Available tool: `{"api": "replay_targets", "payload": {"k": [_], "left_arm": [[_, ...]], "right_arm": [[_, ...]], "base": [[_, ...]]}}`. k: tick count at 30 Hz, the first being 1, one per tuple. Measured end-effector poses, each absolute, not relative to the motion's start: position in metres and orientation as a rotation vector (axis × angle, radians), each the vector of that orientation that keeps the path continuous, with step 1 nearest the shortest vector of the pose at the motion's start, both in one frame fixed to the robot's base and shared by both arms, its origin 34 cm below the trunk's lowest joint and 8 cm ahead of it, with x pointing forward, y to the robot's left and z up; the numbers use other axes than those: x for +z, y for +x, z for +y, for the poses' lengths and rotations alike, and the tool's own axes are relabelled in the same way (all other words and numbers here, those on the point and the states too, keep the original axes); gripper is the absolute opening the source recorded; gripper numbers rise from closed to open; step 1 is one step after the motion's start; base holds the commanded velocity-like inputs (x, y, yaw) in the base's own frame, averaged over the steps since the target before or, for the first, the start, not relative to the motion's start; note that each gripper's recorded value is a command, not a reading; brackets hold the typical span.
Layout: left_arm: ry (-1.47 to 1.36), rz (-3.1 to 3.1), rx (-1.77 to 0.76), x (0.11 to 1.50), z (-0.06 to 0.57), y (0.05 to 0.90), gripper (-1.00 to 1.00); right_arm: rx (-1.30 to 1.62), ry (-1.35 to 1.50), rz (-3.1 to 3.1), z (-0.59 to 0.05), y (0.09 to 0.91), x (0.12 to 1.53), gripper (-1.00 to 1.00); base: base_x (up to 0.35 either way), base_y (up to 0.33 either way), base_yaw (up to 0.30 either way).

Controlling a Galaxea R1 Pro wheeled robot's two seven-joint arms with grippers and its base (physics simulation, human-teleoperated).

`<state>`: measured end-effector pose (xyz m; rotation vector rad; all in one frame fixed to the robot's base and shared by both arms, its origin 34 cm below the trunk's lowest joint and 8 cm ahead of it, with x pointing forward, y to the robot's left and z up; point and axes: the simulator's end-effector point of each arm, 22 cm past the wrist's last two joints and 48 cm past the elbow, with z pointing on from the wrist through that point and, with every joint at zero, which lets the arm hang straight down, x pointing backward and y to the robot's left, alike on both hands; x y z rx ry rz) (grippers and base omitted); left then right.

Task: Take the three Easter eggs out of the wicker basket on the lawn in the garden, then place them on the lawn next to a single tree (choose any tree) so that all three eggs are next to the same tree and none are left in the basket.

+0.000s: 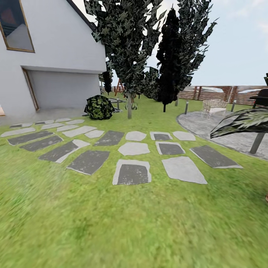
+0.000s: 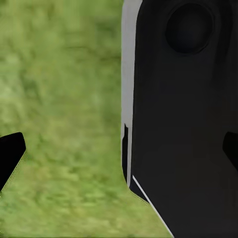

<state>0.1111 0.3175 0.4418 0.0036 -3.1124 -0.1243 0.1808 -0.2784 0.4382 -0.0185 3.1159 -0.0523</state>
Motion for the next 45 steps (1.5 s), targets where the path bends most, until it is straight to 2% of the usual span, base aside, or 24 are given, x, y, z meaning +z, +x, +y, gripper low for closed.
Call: {"api": "replay_targets", "payload": {"k": [21,31,45], "left_arm": [[0.004,-3.113,-0.125,0.4418,0.3176,0.1114,1.00],[0.004,-3.113,-0.124,0.4418,0.3174,0.1114,1.00],[0.004,-3.113,-0.125,0.4418,0.3176,0.1113,1.00]], "right_arm": [[-0.050,-0.019,3.116,-0.2774,0.1808,0.4381,1.00],[-0.050,-0.018,3.116,-0.2773,0.1808,0.4381,1.00],[-0.050,-0.019,3.116,-0.2773,0.1808,0.4381,1.00]], "base": [[0.335,0.000,0.000],[0.335,0.000,-0.156],[0.335,0.000,0.055]]}}
